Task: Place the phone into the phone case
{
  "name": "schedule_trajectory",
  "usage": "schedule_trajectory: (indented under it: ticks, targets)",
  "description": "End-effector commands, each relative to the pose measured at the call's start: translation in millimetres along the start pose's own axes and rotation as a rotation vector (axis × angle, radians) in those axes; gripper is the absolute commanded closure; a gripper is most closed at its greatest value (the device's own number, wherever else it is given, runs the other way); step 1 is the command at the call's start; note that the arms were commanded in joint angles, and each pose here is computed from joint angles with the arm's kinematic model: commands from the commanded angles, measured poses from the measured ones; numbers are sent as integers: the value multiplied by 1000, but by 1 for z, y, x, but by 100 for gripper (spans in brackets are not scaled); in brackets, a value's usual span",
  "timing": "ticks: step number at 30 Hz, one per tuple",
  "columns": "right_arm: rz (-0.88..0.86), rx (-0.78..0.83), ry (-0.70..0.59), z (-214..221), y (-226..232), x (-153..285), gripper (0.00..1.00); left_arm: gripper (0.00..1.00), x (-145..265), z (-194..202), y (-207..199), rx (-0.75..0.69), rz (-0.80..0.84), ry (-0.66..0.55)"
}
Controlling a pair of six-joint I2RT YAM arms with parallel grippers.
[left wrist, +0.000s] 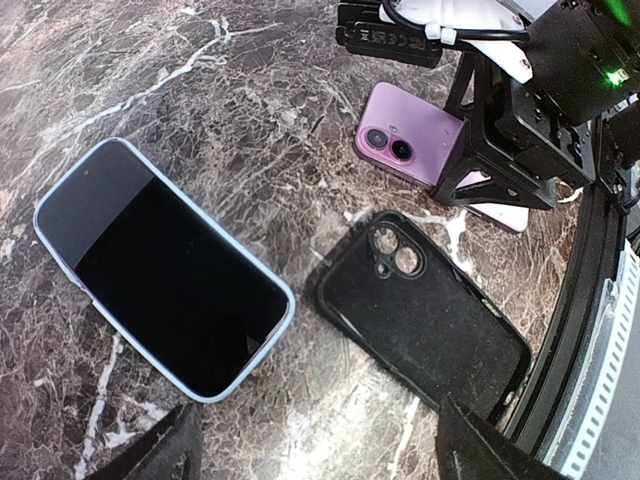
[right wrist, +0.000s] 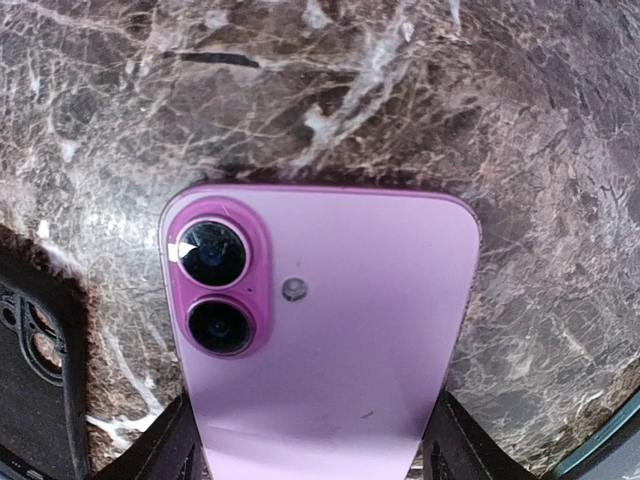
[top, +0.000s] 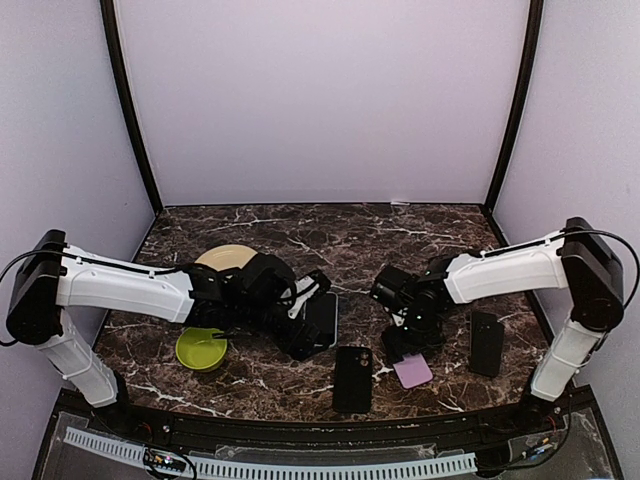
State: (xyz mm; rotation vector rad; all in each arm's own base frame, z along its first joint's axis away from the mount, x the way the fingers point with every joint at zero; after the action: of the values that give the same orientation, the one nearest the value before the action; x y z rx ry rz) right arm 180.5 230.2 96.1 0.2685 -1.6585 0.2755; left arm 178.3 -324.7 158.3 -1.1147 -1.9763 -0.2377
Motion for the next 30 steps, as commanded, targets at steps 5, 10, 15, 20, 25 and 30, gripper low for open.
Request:
schedule_trajectory:
  ticks: [5, 10, 15, 20, 25, 30]
  targets:
    - [-167, 80, -239, -12, 10, 28, 45, 18, 14, -11, -1, -11, 2, -65]
    - [-406, 214, -391, -11, 20, 60, 48, 18, 24, -16, -9, -65, 89, -194]
    - [-696, 490, -605, -3, 34, 122, 49, 21, 54, -21, -18, -237, 170, -393]
    - [-807, 778, -707, 9, 38, 181, 49, 21, 106, -26, -34, -850, 127, -632]
    - [-837, 930, -651, 10, 47, 198, 51, 16, 133, -47, -44, -1310, -12, -721]
    - [-837, 1049, -607, 16, 57, 206, 51, 15, 124, -66, -46, -1502, 10, -517]
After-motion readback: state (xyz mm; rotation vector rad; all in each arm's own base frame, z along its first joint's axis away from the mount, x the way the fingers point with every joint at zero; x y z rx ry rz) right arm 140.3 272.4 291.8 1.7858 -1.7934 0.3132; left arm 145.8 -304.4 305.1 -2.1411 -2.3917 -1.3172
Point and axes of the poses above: each gripper's point midway between its finger pads, its own x axis back along the fingers, its own y axis along the line the jaws close on, z = x × y, the point moved 8 cm from there along x, back along the fingers
